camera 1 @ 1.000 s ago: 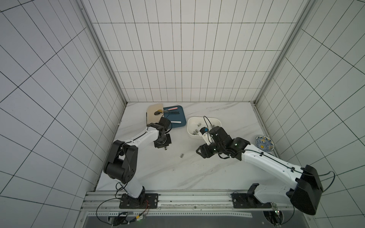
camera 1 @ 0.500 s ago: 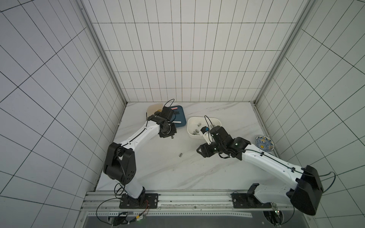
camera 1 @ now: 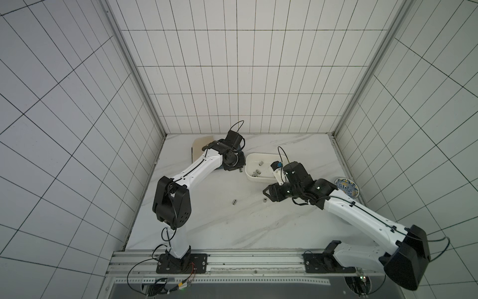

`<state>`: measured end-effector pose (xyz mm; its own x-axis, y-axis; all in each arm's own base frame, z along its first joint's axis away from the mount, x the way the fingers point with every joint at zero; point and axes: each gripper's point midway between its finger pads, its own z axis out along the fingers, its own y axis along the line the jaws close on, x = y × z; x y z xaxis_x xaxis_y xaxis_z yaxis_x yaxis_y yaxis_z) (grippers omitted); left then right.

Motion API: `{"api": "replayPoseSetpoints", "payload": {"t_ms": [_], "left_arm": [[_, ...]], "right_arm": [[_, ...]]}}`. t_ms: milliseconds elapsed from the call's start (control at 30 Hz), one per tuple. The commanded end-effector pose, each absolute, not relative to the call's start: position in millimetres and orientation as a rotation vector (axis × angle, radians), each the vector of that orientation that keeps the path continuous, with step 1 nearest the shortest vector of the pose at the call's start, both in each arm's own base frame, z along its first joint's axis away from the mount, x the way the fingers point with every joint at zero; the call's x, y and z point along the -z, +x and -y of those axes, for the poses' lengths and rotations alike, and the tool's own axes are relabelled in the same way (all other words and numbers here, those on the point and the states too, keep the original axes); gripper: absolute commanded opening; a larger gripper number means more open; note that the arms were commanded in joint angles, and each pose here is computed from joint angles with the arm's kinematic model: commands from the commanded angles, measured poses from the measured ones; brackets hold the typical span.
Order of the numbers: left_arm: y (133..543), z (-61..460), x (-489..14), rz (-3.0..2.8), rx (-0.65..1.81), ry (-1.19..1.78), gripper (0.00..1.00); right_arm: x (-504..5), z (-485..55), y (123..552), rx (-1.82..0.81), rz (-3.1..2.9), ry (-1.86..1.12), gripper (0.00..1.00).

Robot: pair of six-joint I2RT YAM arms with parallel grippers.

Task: Put the socket on the desktop into the storage box
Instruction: Place the socket head in the storage box.

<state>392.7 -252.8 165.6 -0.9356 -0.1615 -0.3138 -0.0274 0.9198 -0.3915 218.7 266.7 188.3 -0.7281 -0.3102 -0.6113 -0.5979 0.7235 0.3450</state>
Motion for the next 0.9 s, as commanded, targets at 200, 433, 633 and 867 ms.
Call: {"api": "replayPoseSetpoints", "payload": {"t_ms": [200, 433, 633, 867], "left_arm": [[415.0, 299.9, -169.2, -2.71, 0.664, -0.089, 0.0], [433.7, 330.9, -149.4, -2.727, 0.734, -0.06, 0.0], [450.3, 344.2, -124.9, -2.746, 0.717, -0.05, 0.0], [463.2, 347.1, -90.0, -2.803, 0.631, -0.03, 0.0]], "right_arm": [[-198.3, -235.6, 234.3, -0.668, -2.405, -0.536, 0.6], [-195.7, -225.1, 237.4, -0.661, -2.417, -0.48, 0.6], [-190.0, -222.7, 234.3, -0.668, -2.435, -0.476, 0.6], [-184.2, -219.4, 233.9, -0.666, -2.449, -0.47, 0.6]]}}
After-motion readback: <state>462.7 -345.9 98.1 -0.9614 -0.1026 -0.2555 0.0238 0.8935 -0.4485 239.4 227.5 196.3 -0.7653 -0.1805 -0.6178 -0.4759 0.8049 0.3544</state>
